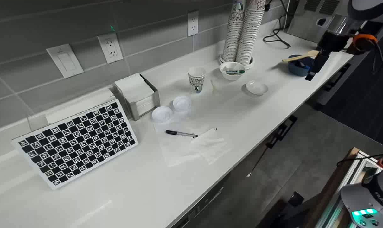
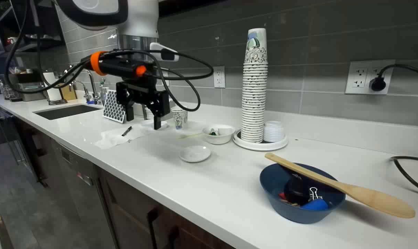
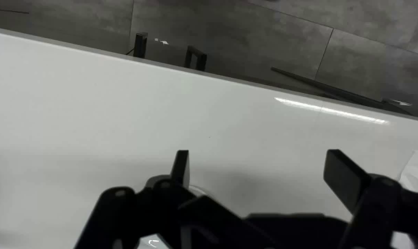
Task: Pick up the black marker from the white napkin and put it in the top stacked paper cup
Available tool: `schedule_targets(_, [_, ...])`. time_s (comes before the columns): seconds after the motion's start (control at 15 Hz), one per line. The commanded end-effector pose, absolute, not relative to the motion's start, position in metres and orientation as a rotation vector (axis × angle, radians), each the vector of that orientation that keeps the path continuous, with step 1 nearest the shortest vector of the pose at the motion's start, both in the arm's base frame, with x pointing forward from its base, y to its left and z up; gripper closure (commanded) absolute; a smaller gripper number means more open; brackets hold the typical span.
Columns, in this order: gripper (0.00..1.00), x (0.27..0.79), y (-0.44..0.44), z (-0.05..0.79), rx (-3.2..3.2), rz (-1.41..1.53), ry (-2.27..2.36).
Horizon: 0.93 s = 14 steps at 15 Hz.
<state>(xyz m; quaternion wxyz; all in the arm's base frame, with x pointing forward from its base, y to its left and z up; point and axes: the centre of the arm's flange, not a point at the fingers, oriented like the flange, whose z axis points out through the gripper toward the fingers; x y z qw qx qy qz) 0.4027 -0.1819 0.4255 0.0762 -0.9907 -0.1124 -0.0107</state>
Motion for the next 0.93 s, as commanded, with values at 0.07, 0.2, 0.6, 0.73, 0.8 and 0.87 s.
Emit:
schedule_targets(0.07, [0.00,0.403,-0.182,0.426,-2.970,-0.032,-0.337])
schedule_targets(0.2, [0.00,0.403,-0.182,0.426,-2.970,-0.032,-0.337])
schedule_targets(0.6, [0.00,0.403,-0.182,0.426,-2.970,-0.032,-0.337])
schedule_targets(0.73, [0.00,0.397,-0.169,0.422,-2.973,-0.047,-0.386])
schedule_targets(0.8, [0.00,0.395,-0.157,0.418,-2.974,-0.056,-0.401])
schedule_targets(0.87, [0.00,0.391,-0.139,0.417,-2.948,-0.070,-0.443])
